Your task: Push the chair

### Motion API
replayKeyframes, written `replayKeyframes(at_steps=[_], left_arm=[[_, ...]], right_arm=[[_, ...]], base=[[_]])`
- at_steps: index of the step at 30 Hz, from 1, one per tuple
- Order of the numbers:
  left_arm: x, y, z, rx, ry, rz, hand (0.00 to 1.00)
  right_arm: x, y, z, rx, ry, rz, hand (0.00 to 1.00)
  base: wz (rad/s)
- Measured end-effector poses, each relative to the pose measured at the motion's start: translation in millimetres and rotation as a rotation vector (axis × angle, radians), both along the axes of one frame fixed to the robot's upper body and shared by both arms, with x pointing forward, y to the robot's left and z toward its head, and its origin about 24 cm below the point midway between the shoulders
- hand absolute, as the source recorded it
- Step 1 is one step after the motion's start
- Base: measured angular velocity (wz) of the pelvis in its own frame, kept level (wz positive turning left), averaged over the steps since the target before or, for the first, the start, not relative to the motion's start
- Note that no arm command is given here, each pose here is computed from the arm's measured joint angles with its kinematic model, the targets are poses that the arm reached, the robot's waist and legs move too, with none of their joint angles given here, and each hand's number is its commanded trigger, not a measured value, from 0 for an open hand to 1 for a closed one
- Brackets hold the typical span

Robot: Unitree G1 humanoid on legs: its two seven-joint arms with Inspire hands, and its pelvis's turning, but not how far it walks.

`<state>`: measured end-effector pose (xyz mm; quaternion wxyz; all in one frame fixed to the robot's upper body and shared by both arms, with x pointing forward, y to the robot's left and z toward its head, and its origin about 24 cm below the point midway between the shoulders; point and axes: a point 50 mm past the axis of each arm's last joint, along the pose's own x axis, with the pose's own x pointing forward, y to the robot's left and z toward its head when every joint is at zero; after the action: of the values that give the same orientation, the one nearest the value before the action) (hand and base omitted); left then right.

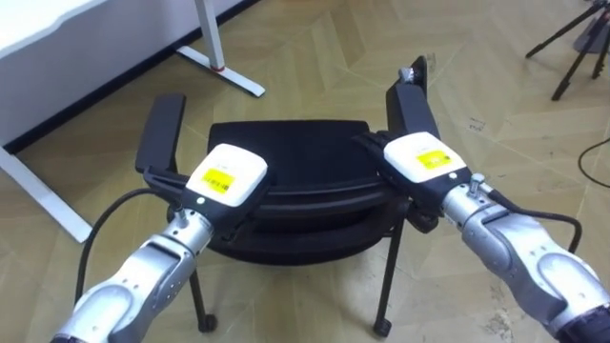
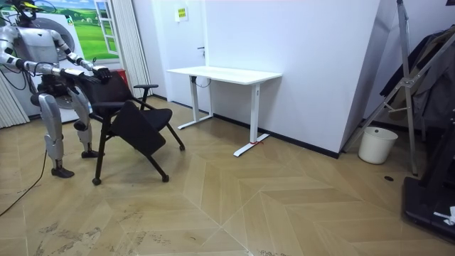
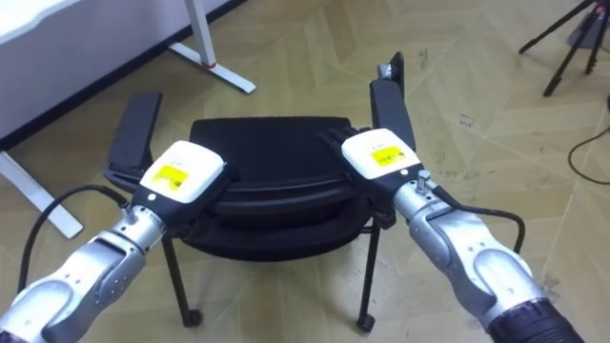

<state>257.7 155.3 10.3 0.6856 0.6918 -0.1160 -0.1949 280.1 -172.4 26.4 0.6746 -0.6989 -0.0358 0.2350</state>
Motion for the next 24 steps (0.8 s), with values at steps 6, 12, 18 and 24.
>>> replayKeyframes(at_steps=[6,12,18,24], left_arm=[[0.8,-0.3,0.5,0.007,0.001,0.003,1.00],[3.4,-1.6,2.9,0.020,-0.002,-0.003,1.00],[4.5,-3.1,3.7,0.025,-0.001,-0.013,1.00],[4.5,-5.2,3.8,0.025,-0.001,-0.026,1.00]], right_arm=[[1.9,5.2,-1.6,0.002,0.011,-0.016,0.00],[3.5,6.5,-1.9,-0.003,0.031,-0.032,1.00],[4.7,7.6,-1.0,-0.005,0.046,-0.029,1.00],[5.7,8.3,-2.1,-0.002,0.049,-0.036,1.00]], base=[[0.00],[0.07],[0.03],[0.04]])
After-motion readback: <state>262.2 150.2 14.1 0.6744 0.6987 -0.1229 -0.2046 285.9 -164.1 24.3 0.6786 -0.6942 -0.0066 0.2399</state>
